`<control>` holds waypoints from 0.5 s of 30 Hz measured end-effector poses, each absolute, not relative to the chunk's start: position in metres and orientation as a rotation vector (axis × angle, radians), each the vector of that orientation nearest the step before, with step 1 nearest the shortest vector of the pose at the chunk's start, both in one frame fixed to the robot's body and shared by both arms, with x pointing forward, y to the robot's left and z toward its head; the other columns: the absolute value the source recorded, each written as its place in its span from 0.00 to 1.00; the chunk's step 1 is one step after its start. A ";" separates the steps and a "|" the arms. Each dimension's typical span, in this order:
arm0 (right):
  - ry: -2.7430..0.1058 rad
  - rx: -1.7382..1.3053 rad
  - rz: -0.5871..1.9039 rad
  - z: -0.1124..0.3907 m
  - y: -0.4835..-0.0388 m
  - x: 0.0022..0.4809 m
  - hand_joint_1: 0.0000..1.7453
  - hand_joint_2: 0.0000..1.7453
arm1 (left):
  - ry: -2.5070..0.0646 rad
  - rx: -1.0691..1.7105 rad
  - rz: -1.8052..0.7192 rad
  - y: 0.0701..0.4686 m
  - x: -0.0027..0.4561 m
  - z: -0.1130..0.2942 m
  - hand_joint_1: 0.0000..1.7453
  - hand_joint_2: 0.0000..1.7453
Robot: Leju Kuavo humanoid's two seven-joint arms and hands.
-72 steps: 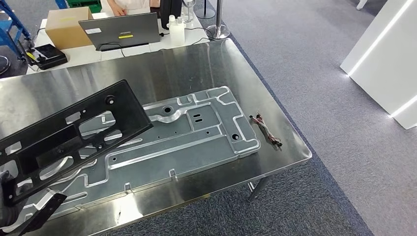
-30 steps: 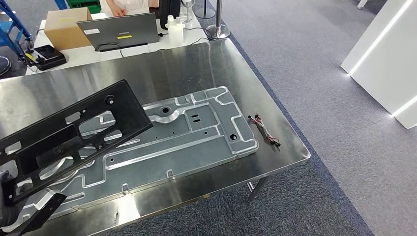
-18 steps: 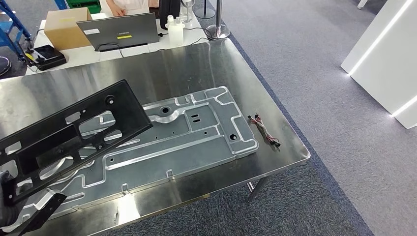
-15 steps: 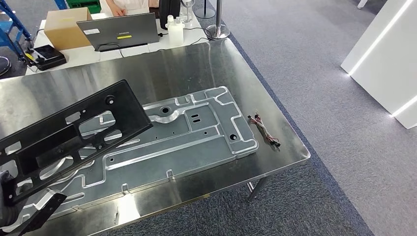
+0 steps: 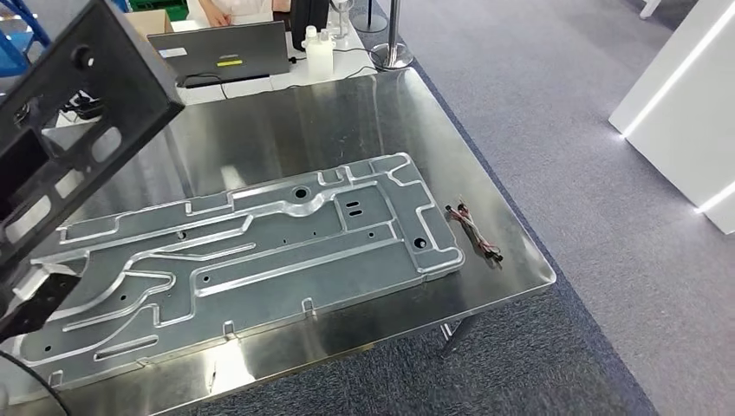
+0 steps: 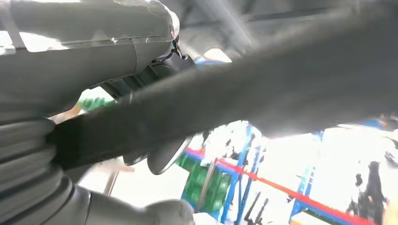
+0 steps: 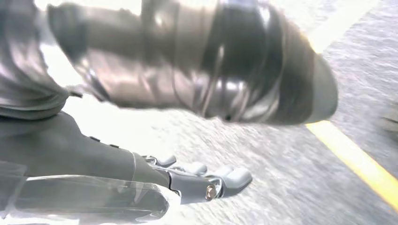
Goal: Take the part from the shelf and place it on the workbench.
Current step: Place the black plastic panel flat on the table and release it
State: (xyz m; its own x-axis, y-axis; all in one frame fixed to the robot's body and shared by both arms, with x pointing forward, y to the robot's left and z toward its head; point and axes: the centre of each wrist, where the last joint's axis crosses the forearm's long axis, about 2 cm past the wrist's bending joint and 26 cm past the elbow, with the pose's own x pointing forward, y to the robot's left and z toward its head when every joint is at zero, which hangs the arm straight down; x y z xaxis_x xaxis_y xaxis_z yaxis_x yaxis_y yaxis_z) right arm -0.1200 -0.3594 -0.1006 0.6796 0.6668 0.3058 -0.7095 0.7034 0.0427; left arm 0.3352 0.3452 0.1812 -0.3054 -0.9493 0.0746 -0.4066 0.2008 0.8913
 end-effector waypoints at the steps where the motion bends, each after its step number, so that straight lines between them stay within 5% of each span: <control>1: -0.233 0.158 0.780 -0.102 -0.354 -0.113 0.00 0.00 | -1.817 1.277 -1.102 0.339 0.338 0.180 1.00 1.00; 15: -0.134 0.199 0.701 -0.114 -0.281 -0.010 0.00 0.00 | -1.819 1.204 -1.229 0.291 0.355 0.175 1.00 1.00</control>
